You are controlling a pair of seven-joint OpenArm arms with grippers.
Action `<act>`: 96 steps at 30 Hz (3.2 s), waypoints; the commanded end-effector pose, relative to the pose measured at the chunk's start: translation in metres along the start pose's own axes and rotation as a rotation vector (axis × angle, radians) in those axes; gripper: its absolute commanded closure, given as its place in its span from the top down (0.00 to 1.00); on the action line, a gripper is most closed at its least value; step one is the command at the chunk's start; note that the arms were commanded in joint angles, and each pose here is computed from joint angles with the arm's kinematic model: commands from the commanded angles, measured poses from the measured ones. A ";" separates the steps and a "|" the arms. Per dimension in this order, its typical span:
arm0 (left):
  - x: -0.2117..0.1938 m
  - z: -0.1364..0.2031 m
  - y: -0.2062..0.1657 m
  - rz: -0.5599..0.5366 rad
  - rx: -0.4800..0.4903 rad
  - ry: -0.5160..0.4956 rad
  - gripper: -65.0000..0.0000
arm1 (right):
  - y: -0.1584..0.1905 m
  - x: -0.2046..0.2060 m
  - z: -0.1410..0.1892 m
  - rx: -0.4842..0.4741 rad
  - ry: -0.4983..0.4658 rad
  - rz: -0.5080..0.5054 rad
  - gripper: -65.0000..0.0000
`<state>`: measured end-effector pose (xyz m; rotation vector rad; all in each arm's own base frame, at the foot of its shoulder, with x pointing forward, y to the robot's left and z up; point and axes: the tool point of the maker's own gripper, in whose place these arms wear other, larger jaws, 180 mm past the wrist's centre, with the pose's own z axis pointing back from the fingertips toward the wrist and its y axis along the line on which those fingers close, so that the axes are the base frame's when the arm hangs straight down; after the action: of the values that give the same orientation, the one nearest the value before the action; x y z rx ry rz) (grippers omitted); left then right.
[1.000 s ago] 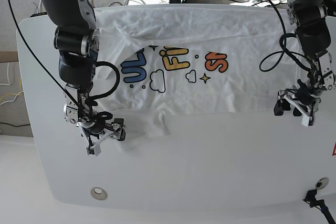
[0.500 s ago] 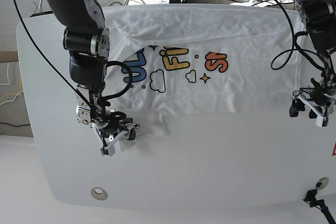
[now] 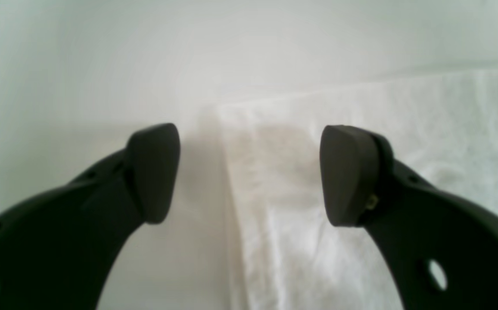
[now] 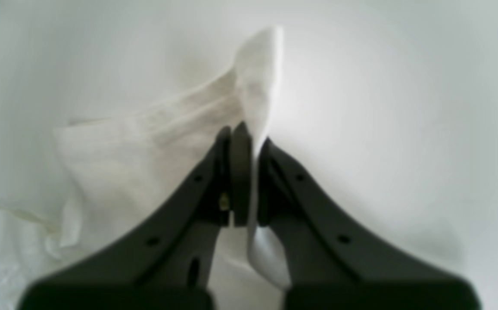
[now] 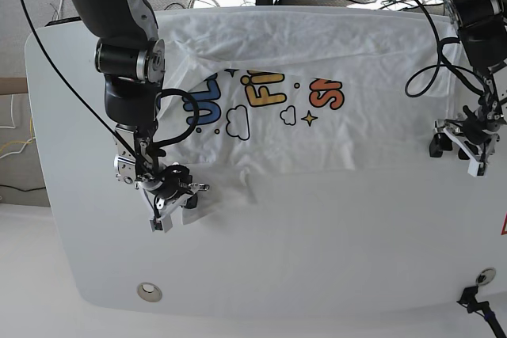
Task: Fold the T-shirt properly
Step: 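Grasp the hem and fold it over toward the collar with both grippers, then release the hem and lift both grippers off the folded shirt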
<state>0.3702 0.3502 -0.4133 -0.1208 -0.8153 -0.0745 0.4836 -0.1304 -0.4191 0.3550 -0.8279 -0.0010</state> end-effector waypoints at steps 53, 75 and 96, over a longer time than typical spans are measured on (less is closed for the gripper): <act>0.042 0.079 -0.026 -0.288 0.071 -0.222 0.00 | 0.017 0.002 0.177 -0.215 -0.013 0.407 0.00; -0.032 0.100 -0.018 -0.357 0.061 -0.025 0.00 | 0.011 -0.097 0.197 -0.196 0.224 0.435 0.00; -0.030 0.110 0.007 -0.467 0.119 0.063 0.34 | 0.010 -0.096 0.197 -0.176 0.233 0.473 0.42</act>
<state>0.2610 0.3664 -0.3777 0.1595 -0.7278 -0.4571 0.2693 -0.1685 -0.3725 -0.0079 -0.6205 0.3938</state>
